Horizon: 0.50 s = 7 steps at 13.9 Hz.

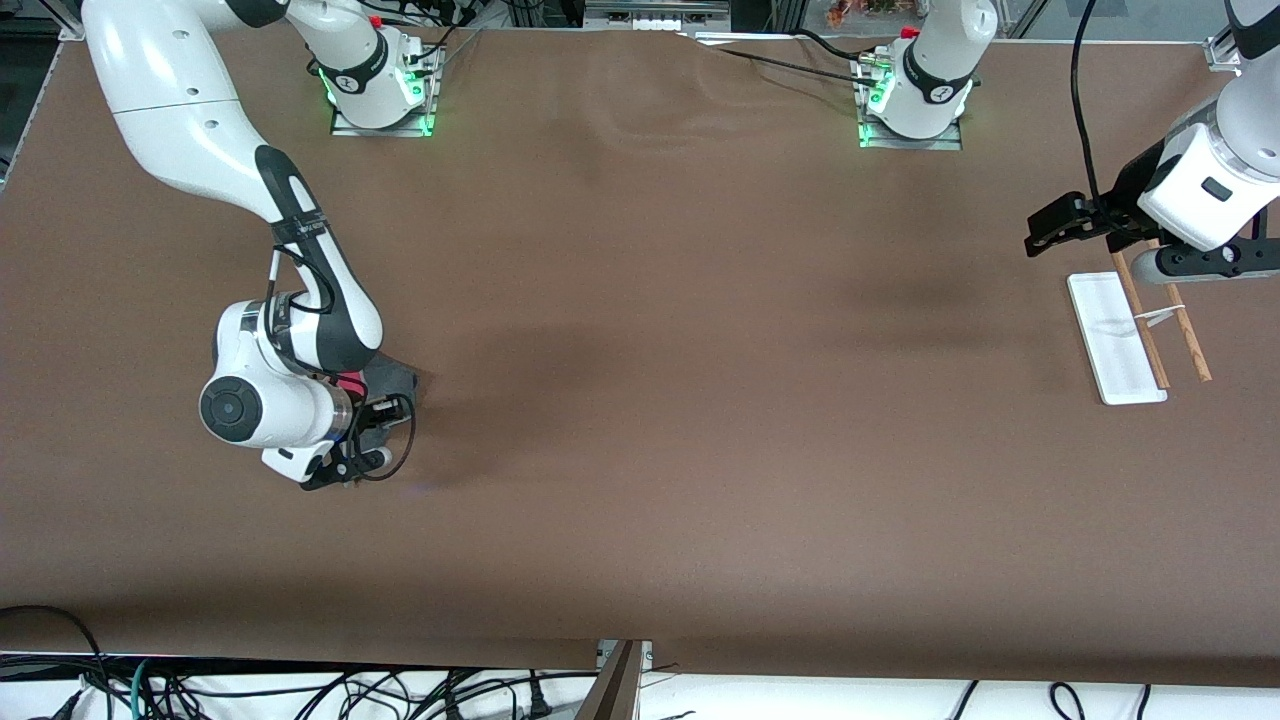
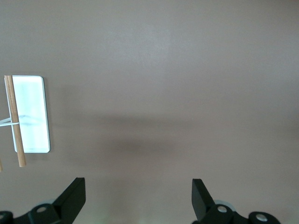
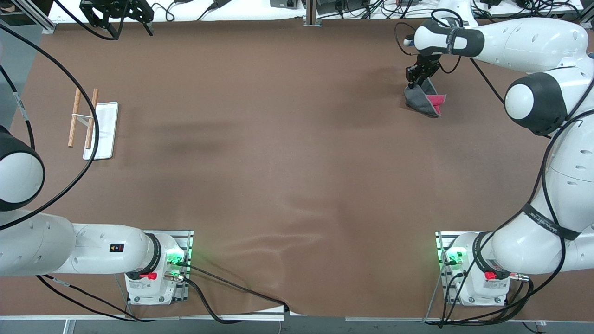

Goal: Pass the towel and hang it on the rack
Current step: 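Close the right gripper on the grey towel's corner, then lift the grey towel with the right gripper and carry it sideways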

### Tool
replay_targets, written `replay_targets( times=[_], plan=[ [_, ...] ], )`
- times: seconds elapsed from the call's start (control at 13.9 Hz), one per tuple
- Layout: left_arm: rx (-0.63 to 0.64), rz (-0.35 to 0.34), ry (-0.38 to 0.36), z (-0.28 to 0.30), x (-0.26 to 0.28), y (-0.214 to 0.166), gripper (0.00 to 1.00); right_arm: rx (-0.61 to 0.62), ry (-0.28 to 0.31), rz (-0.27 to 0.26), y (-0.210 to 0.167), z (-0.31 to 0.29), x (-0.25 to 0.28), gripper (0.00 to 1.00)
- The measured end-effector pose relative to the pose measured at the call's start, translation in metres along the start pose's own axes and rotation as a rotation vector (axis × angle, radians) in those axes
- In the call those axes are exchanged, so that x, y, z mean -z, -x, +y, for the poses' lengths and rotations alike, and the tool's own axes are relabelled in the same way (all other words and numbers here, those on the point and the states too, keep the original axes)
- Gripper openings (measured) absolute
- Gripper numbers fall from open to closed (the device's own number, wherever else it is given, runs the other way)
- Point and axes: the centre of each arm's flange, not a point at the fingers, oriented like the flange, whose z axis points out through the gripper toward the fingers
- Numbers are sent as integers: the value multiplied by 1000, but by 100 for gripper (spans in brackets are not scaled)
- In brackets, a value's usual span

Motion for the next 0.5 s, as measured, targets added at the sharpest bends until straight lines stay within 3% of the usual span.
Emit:
replay_targets(
  times=[0.14, 0.5],
  plan=[
    [0, 0, 0, 0, 0, 0, 100, -1, -1, 2, -1, 0, 1, 19],
    [0, 0, 0, 0, 0, 0, 100, -26, -31, 81, -13, 2, 51, 11]
  ],
)
